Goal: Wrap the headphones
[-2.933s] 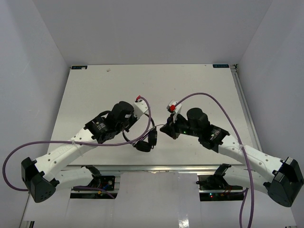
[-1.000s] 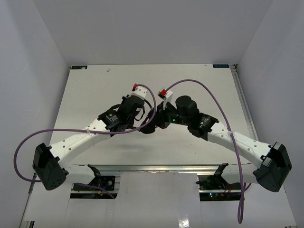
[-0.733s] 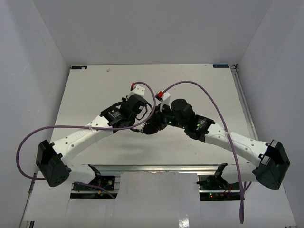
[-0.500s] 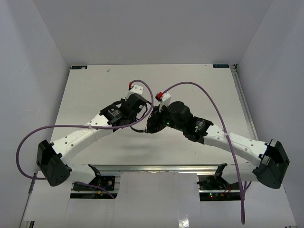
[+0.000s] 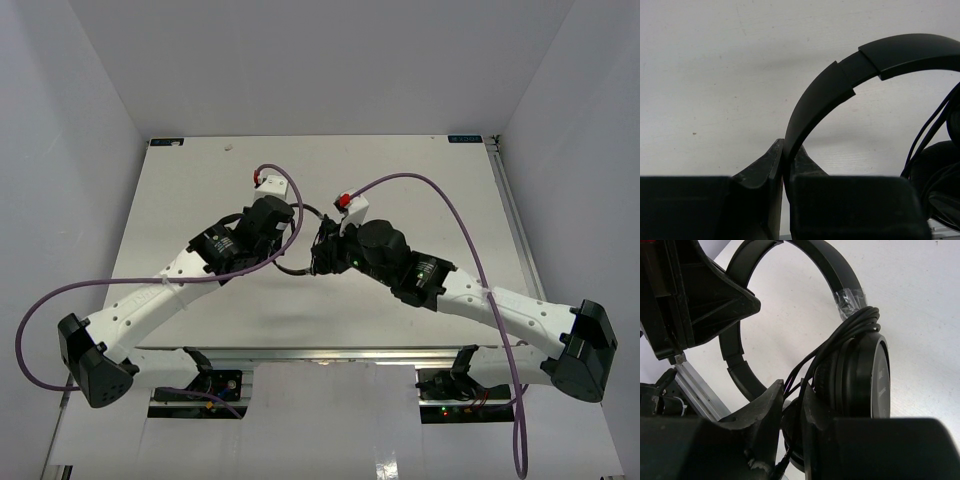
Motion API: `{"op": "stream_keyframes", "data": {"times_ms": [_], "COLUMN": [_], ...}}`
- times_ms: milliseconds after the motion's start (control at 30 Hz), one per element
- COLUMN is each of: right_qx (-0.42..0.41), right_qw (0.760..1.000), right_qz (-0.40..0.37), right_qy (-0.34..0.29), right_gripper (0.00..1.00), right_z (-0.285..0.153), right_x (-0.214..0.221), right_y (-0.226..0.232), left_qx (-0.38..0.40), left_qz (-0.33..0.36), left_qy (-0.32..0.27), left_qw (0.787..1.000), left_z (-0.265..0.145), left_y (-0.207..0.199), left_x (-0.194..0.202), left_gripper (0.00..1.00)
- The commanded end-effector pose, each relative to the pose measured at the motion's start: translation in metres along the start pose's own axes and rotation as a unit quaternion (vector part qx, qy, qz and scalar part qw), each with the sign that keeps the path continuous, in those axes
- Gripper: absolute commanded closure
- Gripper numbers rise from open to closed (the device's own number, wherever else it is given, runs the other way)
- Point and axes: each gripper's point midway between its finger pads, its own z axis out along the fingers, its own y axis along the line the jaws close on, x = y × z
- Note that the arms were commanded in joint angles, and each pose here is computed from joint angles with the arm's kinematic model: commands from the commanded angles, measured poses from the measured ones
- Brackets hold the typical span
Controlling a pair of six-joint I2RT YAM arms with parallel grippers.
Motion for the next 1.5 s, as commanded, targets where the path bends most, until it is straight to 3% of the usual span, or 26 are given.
{"op": "stream_keyframes", "data": {"times_ms": [0,300,1467], "right_qx": [0.029,0.026,-0.021], "right_qw": [1.000,1.000,0.998], "right_qz": [-0.001,-0.005,-0.012], "right_qy": [-0.008,-0.017,-0.060], "right_gripper": [0.72,0.63,0.61], "right_z": [-0.011,-0.025,-0.055], "right_x": [-0.002,-0.005,-0.019], "right_y": [-0.012,-0.009,0.004], "left_qx": [0.025,0.028,0.010], "left_qz": [-0.054,-0.064,-0.061], "left_qy": [-0.046,-0.057,-0.048], "left_qw": [0.997,0.996,0.997], "left_z": [-0.015,-0.021,-0.014], "left_y": [-0.003,-0.001,0.002], "left_x": [-0.025,-0.031,-0.025], "left_gripper": [1.00,1.00,1.00]}}
